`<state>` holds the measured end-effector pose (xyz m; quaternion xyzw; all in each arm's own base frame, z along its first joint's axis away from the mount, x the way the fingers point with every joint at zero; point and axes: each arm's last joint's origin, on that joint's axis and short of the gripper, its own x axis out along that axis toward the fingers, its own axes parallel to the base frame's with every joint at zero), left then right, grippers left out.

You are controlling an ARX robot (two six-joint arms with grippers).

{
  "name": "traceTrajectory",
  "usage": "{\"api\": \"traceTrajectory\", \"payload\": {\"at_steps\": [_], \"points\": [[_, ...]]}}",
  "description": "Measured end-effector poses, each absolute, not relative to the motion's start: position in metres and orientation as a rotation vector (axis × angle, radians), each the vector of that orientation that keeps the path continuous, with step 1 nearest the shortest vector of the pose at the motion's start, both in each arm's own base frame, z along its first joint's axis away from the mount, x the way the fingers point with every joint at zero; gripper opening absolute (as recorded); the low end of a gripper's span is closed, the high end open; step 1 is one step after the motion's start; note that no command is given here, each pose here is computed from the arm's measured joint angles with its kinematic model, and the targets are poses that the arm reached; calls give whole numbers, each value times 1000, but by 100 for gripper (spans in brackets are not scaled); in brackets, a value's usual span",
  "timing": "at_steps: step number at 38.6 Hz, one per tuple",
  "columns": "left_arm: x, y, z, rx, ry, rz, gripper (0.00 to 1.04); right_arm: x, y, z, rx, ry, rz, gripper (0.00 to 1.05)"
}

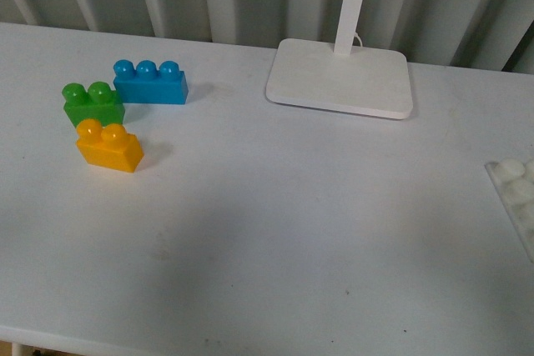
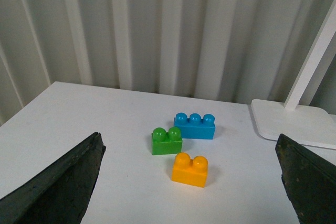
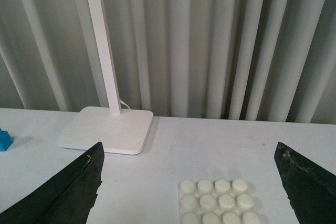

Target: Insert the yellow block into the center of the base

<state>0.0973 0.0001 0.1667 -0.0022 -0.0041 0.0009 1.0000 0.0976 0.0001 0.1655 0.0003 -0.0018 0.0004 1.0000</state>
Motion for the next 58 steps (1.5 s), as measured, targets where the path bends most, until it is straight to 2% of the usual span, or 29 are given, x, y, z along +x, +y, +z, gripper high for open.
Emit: {"api": "traceTrajectory", "payload": {"at_steps": [22,23,25,27,32,37,43,50,58], "points": [[97,0,167,-4,-8,2,98,98,0,165,1,-3,0,95],[97,0,167,-4,-8,2,98,98,0,165,22,55,11,95],[97,0,167,-4,-8,2,98,101,-1,165,83,322,17,95],[97,0,167,-4,-8,1,98,114,-8,161,117,443,-3,95],[97,0,167,-4,-8,2,98,151,-39,159,135,467,-97,95],[97,0,167,-4,-8,2,98,184,-63,152,129,485,-108,95],[97,0,167,-4,-8,2,98,219,-85,120,119,618,-94,95],[97,0,167,-4,-8,2,98,241,-95,88,106,731,-63,95],[97,0,167,-4,-8,2,98,254,-101,66,116,795,-71,95]]}}
